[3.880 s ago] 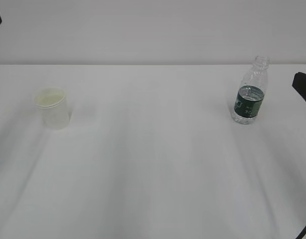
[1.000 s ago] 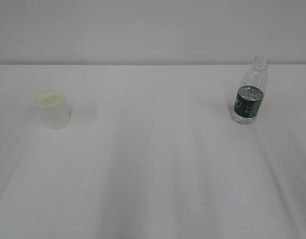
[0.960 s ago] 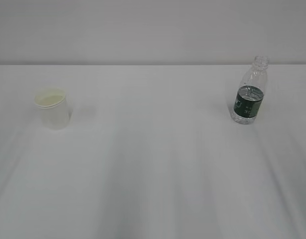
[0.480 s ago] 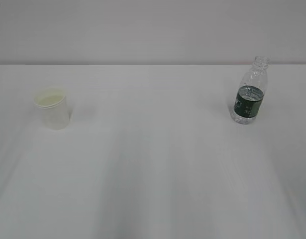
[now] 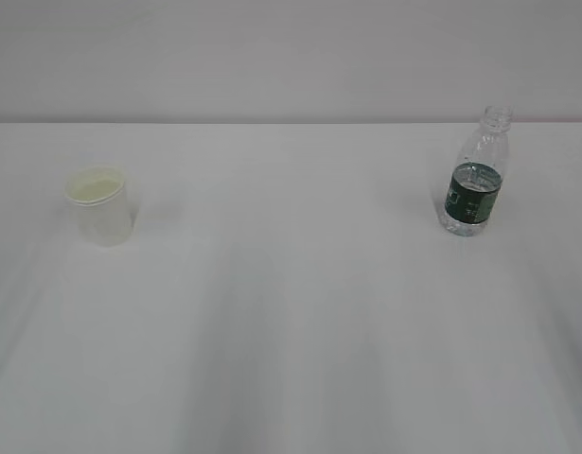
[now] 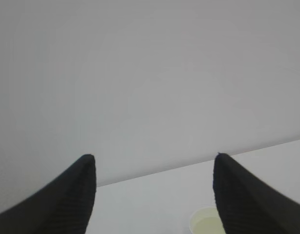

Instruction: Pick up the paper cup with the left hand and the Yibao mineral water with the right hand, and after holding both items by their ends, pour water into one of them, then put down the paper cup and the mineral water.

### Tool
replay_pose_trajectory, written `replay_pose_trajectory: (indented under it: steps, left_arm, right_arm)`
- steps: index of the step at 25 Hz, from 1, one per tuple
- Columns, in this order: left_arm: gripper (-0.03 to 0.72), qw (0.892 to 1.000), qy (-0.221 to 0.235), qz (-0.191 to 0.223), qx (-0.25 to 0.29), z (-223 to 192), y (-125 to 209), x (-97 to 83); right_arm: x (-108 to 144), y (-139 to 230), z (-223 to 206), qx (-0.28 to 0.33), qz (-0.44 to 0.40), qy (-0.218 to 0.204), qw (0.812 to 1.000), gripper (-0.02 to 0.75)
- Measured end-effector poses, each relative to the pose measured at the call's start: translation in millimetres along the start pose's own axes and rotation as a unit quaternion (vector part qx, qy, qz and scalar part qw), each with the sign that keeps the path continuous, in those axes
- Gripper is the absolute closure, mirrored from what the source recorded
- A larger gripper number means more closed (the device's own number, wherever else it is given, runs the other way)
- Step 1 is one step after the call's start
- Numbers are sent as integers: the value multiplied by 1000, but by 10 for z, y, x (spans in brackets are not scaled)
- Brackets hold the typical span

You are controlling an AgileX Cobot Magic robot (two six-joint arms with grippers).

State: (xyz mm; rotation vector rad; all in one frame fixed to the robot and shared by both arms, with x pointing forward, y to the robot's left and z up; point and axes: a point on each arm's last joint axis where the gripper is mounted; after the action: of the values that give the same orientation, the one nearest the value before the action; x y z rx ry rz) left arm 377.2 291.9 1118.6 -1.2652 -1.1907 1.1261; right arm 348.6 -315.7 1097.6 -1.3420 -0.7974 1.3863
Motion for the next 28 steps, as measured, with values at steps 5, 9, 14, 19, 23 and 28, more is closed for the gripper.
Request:
replay_pose_trajectory:
  steps: [5, 9, 14, 19, 23, 28]
  left_arm:
    - [156, 1000, 0, 0, 0, 0, 0, 0]
    - [157, 1000, 0, 0, 0, 0, 0, 0]
    - [157, 1000, 0, 0, 1, 0, 2, 1]
    - [157, 1000, 0, 0, 1, 0, 2, 1]
    - [158, 1000, -1, 0, 2, 0, 4, 1]
    - [158, 1000, -5, 18, 17, 1, 31, 9]
  right_arm:
    - [-67, -63, 55, 32, -27, 13, 999, 157]
    - [-52, -74, 67, 40, -21, 0, 999, 191]
    - [-2, -59, 71, 49, 33, -30, 998, 198]
    - [49, -62, 76, 45, 63, -59, 995, 200]
    - [79, -66, 80, 41, 74, -76, 993, 200]
    - [95, -70, 82, 40, 63, -85, 994, 200]
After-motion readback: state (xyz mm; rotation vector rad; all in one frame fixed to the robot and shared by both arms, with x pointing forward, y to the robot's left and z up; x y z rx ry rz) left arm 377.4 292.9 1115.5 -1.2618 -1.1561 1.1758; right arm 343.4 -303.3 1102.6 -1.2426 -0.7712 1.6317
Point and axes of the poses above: a point on each arm's last joint axis where the gripper is mounted, z pointing back along that axis away from the gripper, x along the wrist's bending axis when the last joint is at zero, y = z × x, and after that the axes turned 9 degrees about z, right-handed
